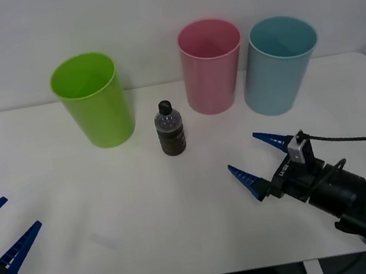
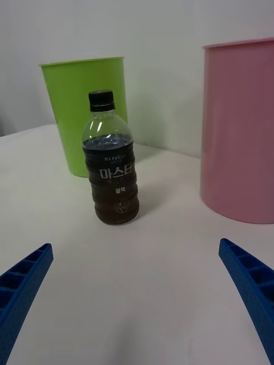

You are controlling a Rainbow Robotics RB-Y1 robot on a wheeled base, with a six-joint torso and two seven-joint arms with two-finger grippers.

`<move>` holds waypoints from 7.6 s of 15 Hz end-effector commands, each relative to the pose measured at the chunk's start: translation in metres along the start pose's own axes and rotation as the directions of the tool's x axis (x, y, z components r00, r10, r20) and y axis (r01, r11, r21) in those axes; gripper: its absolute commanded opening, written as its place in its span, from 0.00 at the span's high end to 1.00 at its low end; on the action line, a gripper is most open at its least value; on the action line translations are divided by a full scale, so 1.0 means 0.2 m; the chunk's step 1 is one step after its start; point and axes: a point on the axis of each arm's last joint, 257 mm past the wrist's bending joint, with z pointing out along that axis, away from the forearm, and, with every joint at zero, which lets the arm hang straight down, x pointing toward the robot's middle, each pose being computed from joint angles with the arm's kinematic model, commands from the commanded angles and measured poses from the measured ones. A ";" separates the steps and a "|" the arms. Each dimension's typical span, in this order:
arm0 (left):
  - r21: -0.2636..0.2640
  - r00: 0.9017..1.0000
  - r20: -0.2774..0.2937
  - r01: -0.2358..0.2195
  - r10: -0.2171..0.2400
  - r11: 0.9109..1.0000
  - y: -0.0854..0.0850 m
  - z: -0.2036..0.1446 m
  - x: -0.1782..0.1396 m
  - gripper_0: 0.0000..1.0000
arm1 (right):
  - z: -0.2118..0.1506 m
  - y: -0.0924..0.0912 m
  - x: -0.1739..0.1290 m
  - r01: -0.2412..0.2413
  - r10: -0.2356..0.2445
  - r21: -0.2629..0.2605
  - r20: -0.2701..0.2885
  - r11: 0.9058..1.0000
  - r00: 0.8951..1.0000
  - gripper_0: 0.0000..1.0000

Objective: Grasp the object on the table and drop it into the matching bin: aluminum can to the light blue bin, PET bottle to the pink bin.

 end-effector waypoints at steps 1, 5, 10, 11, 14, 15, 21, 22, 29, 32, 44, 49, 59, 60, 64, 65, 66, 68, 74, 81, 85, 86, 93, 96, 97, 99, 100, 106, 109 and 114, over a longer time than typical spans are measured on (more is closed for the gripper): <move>0.000 1.000 0.000 0.000 0.000 1.000 0.00 0.00 0.00 0.00 | 0.08 0.03 0.01 0.008 -0.008 0.001 -0.011 1.000 1.000 0.00; 0.000 1.000 0.000 0.000 0.000 1.000 0.00 0.00 0.00 0.00 | 0.25 0.02 0.04 0.002 -0.002 -0.016 -0.023 1.000 1.000 0.00; 0.000 1.000 0.000 0.000 0.000 1.000 0.00 0.00 0.00 0.00 | 0.42 0.01 0.04 0.008 -0.008 0.007 -0.029 1.000 1.000 0.00; 0.000 1.000 0.000 0.000 0.000 1.000 0.00 0.00 0.00 0.00 | 0.45 0.01 0.05 0.003 -0.002 0.013 -0.030 1.000 1.000 0.00; 0.000 1.000 0.000 0.000 0.000 1.000 0.00 0.00 0.00 0.00 | 0.54 0.03 0.04 -0.008 0.009 0.013 -0.032 1.000 0.999 0.00; 0.000 1.000 0.000 0.000 0.000 1.000 0.00 0.00 0.00 0.00 | 0.58 0.03 0.04 -0.009 0.009 0.010 -0.035 1.000 0.999 0.00; 0.000 1.000 0.000 0.000 0.000 1.000 0.00 0.00 0.00 0.00 | 0.77 0.08 0.02 -0.019 0.019 0.011 -0.048 1.000 0.999 0.00; 0.000 1.000 0.000 0.000 0.000 1.000 0.00 0.00 0.00 0.00 | 0.80 0.08 0.01 -0.015 0.016 0.015 -0.050 1.000 0.999 0.00; 0.000 1.000 0.000 0.000 0.000 1.000 0.00 0.00 0.00 0.00 | 0.94 0.10 0.01 -0.015 0.018 0.038 -0.082 0.999 0.996 0.00; 0.000 1.000 0.000 0.000 0.000 1.000 0.00 0.00 0.00 0.00 | 0.97 0.06 0.01 0.010 -0.003 0.069 -0.104 0.998 0.995 0.00; 0.000 1.000 0.000 0.000 0.000 1.000 0.00 0.00 0.00 0.00 | 0.99 0.09 0.03 0.044 -0.035 0.072 -0.123 0.996 0.992 0.00; 0.000 1.000 0.000 0.000 0.000 1.000 0.00 0.00 0.00 0.00 | 0.99 0.11 0.03 0.048 -0.041 0.062 -0.121 0.997 0.992 0.77; 0.000 1.000 0.000 0.000 0.000 1.000 0.00 0.00 0.00 0.00 | 1.00 0.14 0.03 0.063 -0.058 0.044 -0.116 0.997 0.992 1.00; 0.000 1.000 0.000 0.000 0.000 1.000 0.00 0.00 0.00 0.00 | 1.00 0.14 0.02 0.060 -0.055 0.039 -0.113 0.997 0.992 1.00; 0.000 1.000 0.000 0.000 0.000 1.000 0.00 0.00 0.00 0.00 | 1.00 0.19 -0.01 0.034 -0.033 0.011 -0.085 0.999 0.996 1.00; 0.000 1.000 0.000 0.000 0.000 1.000 0.00 0.00 0.00 0.00 | 1.01 0.21 -0.03 0.022 -0.022 0.000 -0.071 1.000 0.997 1.00; 0.000 1.000 0.000 0.000 0.000 1.000 0.00 0.00 0.00 0.00 | 1.01 0.22 -0.03 0.014 -0.015 -0.006 -0.065 1.000 0.998 1.00; 0.000 1.000 0.000 0.000 0.000 1.000 0.00 0.00 0.00 0.00 | 0.99 0.21 -0.06 0.011 -0.012 -0.013 -0.044 1.000 0.999 1.00; 0.000 1.000 0.000 0.000 0.000 1.000 0.00 0.00 0.00 0.00 | 0.78 0.17 -0.23 -0.026 0.027 -0.017 0.033 1.000 0.999 1.00; 0.000 1.000 0.000 0.000 0.000 1.000 0.00 0.00 0.00 0.00 | 0.49 0.10 -0.42 -0.079 0.080 -0.016 0.095 0.997 0.992 1.00; 0.000 1.000 0.000 0.000 0.000 1.000 0.00 0.00 0.00 0.00 | 0.36 0.04 -0.56 -0.119 0.119 -0.009 0.135 0.993 0.984 1.00; 0.000 1.000 0.000 0.000 0.000 1.000 0.00 0.00 0.00 0.00 | 0.34 0.02 -0.59 -0.123 0.123 -0.008 0.146 0.992 0.982 1.00; 0.000 1.000 0.000 0.000 0.000 1.000 0.00 0.00 0.00 0.00 | 0.24 -0.03 -0.85 -0.128 0.127 -0.014 0.217 0.992 0.968 1.00; 0.000 1.000 0.000 0.000 0.000 1.000 0.00 0.00 0.00 0.00 | 0.21 -0.04 -0.97 -0.149 0.152 -0.029 0.241 0.988 0.959 1.00; 0.000 1.000 0.000 0.000 0.000 1.000 0.00 0.00 0.00 0.00 | 0.20 -0.04 -1.01 -0.154 0.159 -0.037 0.246 0.987 0.956 1.00; 0.000 1.000 0.000 0.000 0.000 1.000 0.00 0.00 0.00 0.00 | 0.20 -0.03 -1.10 -0.168 0.177 -0.058 0.260 0.984 0.949 1.00; 0.000 1.000 0.000 0.000 0.000 1.000 0.00 0.00 0.00 0.00 | 0.20 -0.05 -1.14 -0.162 0.172 -0.061 0.265 0.985 0.949 1.00; 0.000 1.000 0.000 0.000 0.000 1.000 0.00 0.00 0.00 0.00 | 0.26 -0.17 -1.33 -0.113 0.123 -0.049 0.281 0.992 0.952 1.00; 0.000 1.000 0.000 0.000 0.000 1.000 0.00 0.00 0.00 0.00 | 0.33 -0.29 -1.36 -0.094 0.096 -0.020 0.272 0.995 0.957 1.00; 0.000 1.000 0.000 0.000 0.000 1.000 0.00 0.00 0.00 0.00 | 0.50 -0.49 -1.37 -0.078 0.065 0.043 0.241 0.996 0.968 1.00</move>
